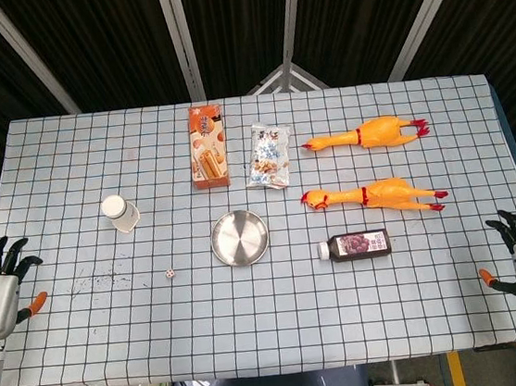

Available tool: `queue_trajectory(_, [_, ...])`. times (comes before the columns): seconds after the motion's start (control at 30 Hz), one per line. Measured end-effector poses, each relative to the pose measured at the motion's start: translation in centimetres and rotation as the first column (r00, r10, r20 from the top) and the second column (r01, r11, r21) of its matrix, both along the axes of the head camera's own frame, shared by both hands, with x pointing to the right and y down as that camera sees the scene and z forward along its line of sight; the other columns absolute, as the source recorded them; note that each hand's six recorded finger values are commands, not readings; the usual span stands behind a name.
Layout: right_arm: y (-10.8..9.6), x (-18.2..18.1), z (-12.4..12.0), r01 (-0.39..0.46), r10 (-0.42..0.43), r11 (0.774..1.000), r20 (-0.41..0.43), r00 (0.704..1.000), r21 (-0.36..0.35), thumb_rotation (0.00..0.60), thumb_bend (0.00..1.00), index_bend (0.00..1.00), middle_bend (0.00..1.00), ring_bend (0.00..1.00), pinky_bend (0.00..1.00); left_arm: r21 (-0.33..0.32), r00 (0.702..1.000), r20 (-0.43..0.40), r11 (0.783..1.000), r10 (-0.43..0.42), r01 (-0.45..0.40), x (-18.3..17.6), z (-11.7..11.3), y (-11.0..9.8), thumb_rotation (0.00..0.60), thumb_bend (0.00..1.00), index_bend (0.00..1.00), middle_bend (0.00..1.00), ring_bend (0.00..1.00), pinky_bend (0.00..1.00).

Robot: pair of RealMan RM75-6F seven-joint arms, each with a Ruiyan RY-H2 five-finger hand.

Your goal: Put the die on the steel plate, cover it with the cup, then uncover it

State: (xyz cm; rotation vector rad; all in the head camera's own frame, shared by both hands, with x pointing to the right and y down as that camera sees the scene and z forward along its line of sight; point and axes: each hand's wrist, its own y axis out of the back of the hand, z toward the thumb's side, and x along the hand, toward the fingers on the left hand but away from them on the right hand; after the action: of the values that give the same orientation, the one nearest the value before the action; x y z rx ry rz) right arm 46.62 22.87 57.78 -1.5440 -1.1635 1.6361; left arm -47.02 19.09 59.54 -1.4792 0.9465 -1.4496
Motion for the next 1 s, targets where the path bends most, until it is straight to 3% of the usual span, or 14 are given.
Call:
queue_trajectory(0.77, [0.5,-0.3,0.3,0.005,-0.005,0.999,0.001,1.0,-0.035,0.6,0.23,0.21,0.11,0.1,0.0,-0.065,1.0,-0.023,0.998,0.014,-0.015,0.8,1.1,0.7,0.6,0.32,0.33,0.11,0.0,0.0])
queue_trajectory(1.0, [0.5,-0.4,0.5,0.002,-0.002,0.999,0.002,1.0,-0.044,0.6,0.23,0.16,0.1,0.1,0.0,-0.078,1.0,-0.017,0.997,0.014,-0.015,0.7,1.4,0.9,0.6,0.32,0.2,0.07,0.0,0.0])
